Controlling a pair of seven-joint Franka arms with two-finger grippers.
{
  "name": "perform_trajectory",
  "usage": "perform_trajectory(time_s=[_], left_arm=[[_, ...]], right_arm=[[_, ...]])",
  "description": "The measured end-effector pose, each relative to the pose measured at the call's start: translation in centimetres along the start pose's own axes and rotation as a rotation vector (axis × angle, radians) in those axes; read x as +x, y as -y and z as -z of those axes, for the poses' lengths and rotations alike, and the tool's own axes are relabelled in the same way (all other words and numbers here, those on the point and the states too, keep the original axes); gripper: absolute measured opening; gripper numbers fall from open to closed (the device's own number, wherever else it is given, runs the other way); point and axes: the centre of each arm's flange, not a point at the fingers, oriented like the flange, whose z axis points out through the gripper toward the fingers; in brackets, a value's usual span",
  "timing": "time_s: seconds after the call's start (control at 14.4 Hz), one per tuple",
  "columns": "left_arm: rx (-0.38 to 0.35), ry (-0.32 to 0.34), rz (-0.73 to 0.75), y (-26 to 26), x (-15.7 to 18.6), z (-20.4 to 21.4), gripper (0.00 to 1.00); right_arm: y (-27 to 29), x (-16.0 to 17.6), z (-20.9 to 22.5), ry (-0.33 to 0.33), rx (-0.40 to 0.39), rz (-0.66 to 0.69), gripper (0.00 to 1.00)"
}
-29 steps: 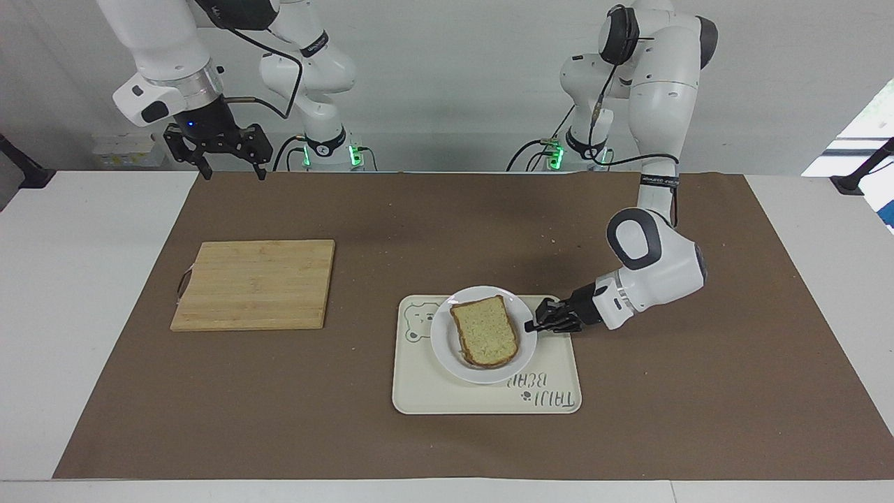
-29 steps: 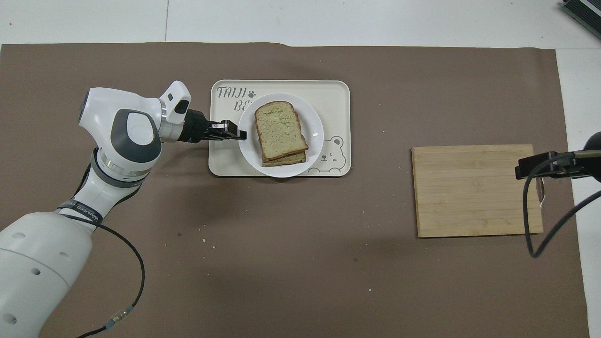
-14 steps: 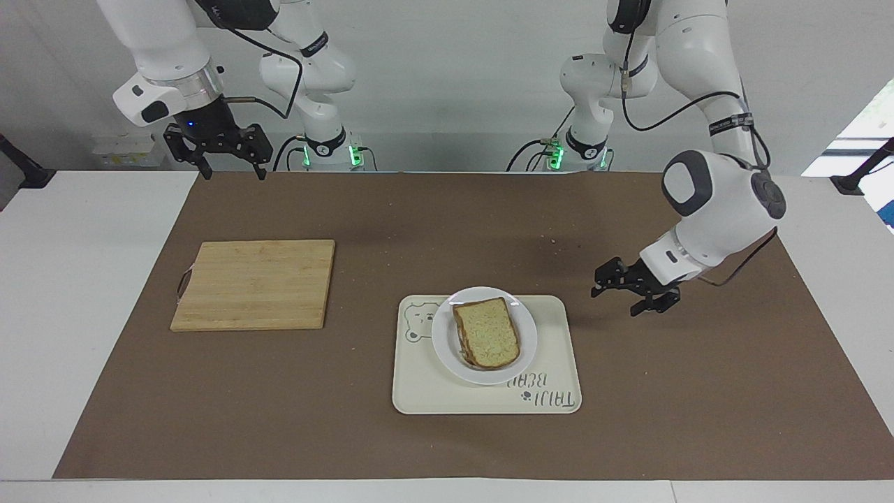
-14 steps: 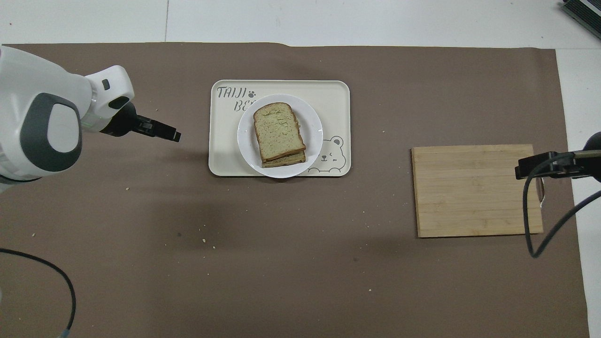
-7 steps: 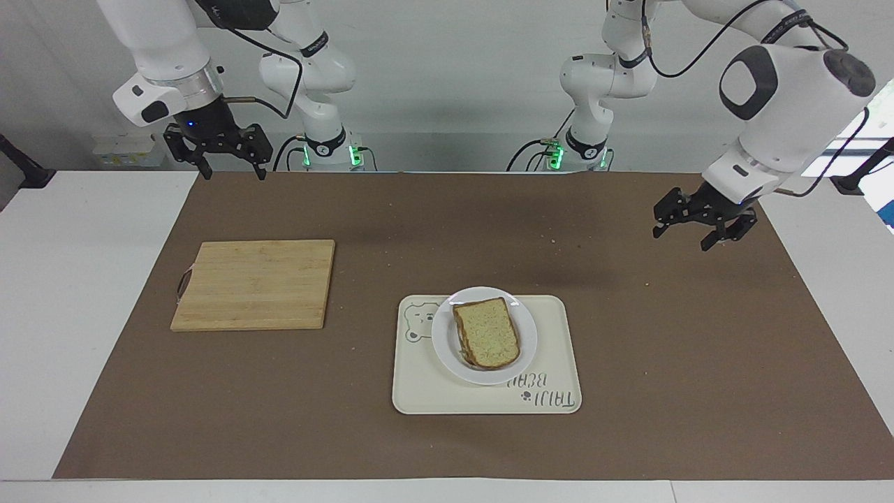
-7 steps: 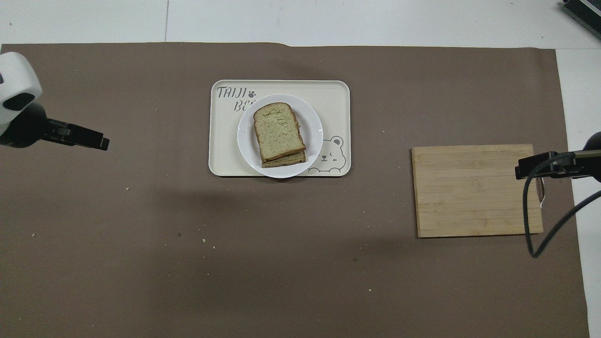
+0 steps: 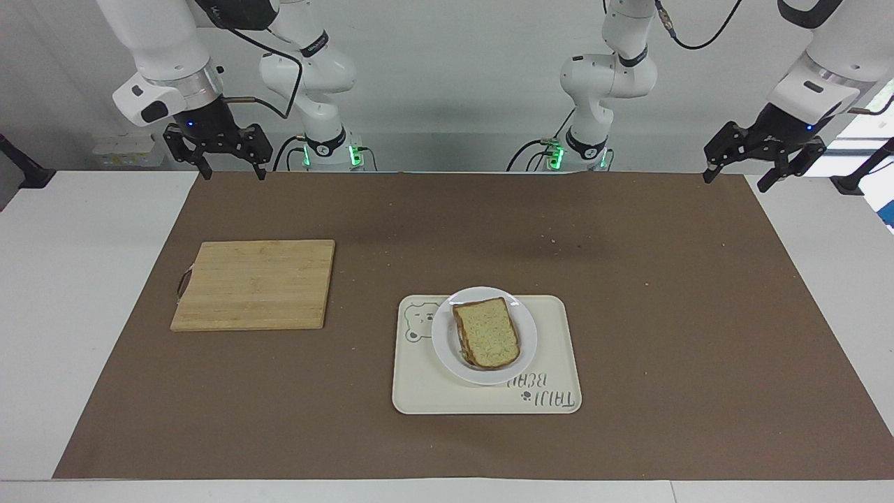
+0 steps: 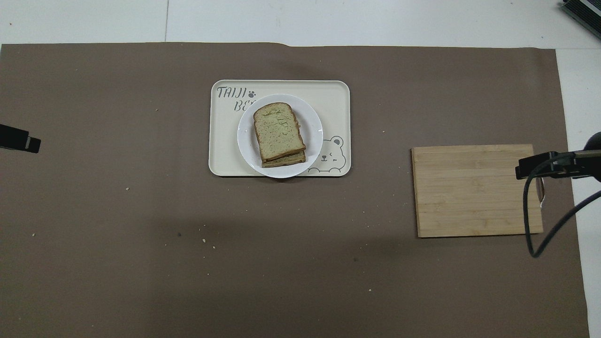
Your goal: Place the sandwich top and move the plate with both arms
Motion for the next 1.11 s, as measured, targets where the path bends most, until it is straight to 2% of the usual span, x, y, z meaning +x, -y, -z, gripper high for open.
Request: perform_trajectory(time_s=[0.21,0.49,0.77,0.9,1.11], left_arm=[[0.046,-0.035,-0.003,-0.2,-0.5,2.9,1.0],[0.09,-0.028,0.002,0.0,-0.8,3.4,1.0],[0.069,0.028,-0.004,-0.4,-2.8,1.7,1.0],[0.063,0.016,0.003,-0.5,-4.2,1.1,1.0],[0.067,-0.016,0.046,-0.6,-4.5,1.3,1.0]], right_arm=[[-0.4,0.0,0.0,0.001,0.0,0.008,1.0],[-0.4,0.0,0.0,0.003,0.0,0.008,1.0],[-0.8,0.0,0.0,0.003,0.004,0.004,1.0],[-1.3,0.0,-0.1,0.003,0.007,-0.006,1.0],[-1.8,0.0,-0.1,0.003,0.007,-0.013,1.0]])
